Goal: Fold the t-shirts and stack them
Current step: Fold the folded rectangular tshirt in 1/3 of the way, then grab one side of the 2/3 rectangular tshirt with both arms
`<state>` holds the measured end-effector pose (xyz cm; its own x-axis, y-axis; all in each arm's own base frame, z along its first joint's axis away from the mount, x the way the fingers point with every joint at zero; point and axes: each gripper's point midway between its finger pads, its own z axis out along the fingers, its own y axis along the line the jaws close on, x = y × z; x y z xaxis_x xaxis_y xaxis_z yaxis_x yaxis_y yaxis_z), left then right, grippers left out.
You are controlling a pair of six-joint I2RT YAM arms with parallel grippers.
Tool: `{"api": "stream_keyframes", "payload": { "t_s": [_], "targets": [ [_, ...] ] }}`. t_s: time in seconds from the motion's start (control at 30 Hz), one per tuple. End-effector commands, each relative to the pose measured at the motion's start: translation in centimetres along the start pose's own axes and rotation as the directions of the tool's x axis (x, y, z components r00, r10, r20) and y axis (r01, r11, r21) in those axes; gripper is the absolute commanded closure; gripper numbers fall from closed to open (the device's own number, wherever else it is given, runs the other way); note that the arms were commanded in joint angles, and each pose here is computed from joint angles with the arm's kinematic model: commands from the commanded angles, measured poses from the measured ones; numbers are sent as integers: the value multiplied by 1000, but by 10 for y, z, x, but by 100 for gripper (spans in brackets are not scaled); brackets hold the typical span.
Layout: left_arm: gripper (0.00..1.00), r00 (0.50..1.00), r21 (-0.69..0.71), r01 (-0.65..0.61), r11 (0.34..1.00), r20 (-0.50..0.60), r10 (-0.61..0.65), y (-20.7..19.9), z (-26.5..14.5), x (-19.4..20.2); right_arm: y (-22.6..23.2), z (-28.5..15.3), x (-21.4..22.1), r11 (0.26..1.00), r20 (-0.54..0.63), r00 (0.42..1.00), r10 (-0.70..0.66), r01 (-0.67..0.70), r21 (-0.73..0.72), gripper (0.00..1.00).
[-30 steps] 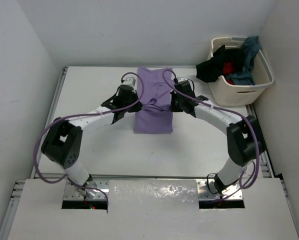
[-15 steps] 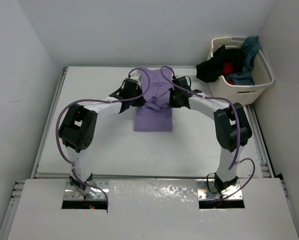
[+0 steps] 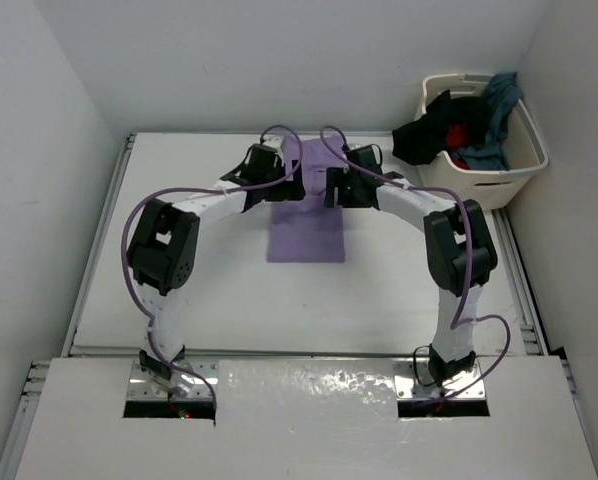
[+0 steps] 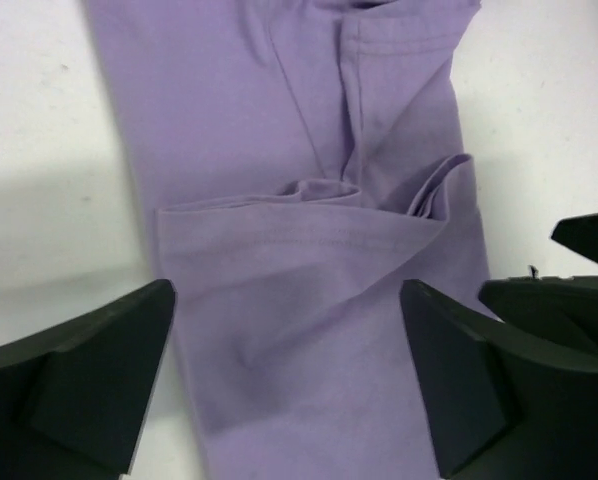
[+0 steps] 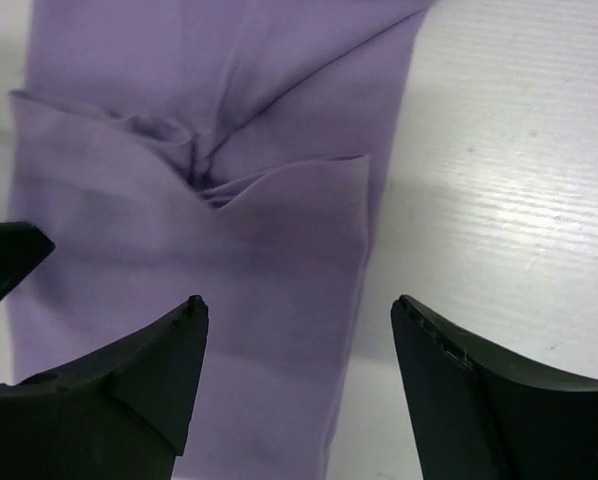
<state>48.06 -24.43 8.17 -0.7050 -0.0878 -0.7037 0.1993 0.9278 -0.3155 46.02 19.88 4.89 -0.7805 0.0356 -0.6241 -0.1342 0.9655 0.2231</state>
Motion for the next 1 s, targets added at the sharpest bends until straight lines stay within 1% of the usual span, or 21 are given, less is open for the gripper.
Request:
{"api": "stream_keyframes", "payload": {
  "t_s": [0.0, 0.03, 0.07, 0.1, 0.2, 0.23, 0.27, 0.3, 0.33, 0.4, 0.47, 0.5, 0.57, 0.6, 0.7, 0.77, 0.8, 0.87, 0.9, 0.93, 0.97],
  "targets": [
    [0, 995, -9, 24, 1000, 93, -23, 0, -36, -33, 25, -35, -20, 992, 77, 997, -24, 34, -126, 27],
    [0, 995, -21, 40, 999, 97, -38, 3, -46, -28, 31, -37, -17, 986, 81, 997, -19, 32, -162, 27],
    [0, 994, -22, 56, 998, 92, -54, 5, -51, -22, 33, -40, -4, 983, 56, 998, -2, 12, -184, 27],
    [0, 993, -25, 90, 996, 77, -88, 8, -58, -9, 41, -42, 5, 977, 39, 999, -10, 19, -213, 26],
    [0, 988, -16, 153, 988, 28, -152, 11, -67, 21, 37, -52, 33, 981, 0, 1000, -17, 17, -195, 25],
    [0, 986, -8, 166, 986, -11, -166, 14, -74, 43, 35, -56, 42, 982, -15, 1000, -12, 9, -190, 25],
    [0, 984, -7, 179, 984, -23, -179, 15, -77, 53, 28, -63, 60, 985, -41, 999, 12, -19, -173, 25],
    [0, 981, 3, 190, 982, -27, -190, 16, -80, 61, 25, -66, 69, 985, -48, 999, 21, -29, -168, 25],
    [0, 979, 6, 197, 980, -62, -196, 19, -86, 82, 17, -65, 91, 987, -76, 996, 41, -52, -152, 25],
    [0, 976, 21, 203, 979, -86, -200, 19, -89, 97, 13, -71, 102, 986, -82, 995, 53, -65, -151, 25],
    [1, 971, 71, 215, 974, -126, -205, 13, -90, 118, 10, -71, 120, 986, -118, 991, 69, -86, -145, 25],
    [4, 968, 104, 218, 970, -146, -202, 8, -90, 127, 12, -71, 122, 984, -114, 991, 70, -88, -157, 25],
    [10, 964, 96, 220, 971, -174, -201, 8, -85, 140, 11, -68, 131, 981, -131, 988, 86, -106, -161, 26],
    [19, 961, 87, 220, 972, -193, -200, 10, -80, 148, 12, -65, 133, 980, -135, 987, 88, -111, -168, 28],
    [31, 957, 85, 220, 972, -211, -198, 10, -72, 156, 16, -57, 135, 975, -139, 986, 97, -123, -188, 31],
    [41, 954, 91, 220, 971, -229, -194, 9, -68, 160, 16, -54, 137, 974, -151, 983, 108, -135, -183, 40],
    [50, 952, 99, 218, 971, -239, -189, 6, -67, 163, 18, -52, 136, 973, -139, 984, 111, -136, -188, 42],
    [59, 953, 102, 208, 973, -244, -179, 4, -67, 166, 17, -50, 138, 972, -140, 983, 119, -144, -185, 52],
    [67, 955, 103, 199, 975, -244, -170, 1, -68, 168, 16, -49, 139, 973, -143, 982, 121, -146, -180, 57],
    [71, 955, 101, 196, 975, -244, -166, 1, -69, 169, 17, -49, 139, 972, -147, 981, 125, -151, -179, 61],
    [78, 956, 100, 192, 976, -245, -163, 0, -70, 170, 17, -50, 139, 971, -145, 981, 130, -155, -180, 71]
  ]
}}
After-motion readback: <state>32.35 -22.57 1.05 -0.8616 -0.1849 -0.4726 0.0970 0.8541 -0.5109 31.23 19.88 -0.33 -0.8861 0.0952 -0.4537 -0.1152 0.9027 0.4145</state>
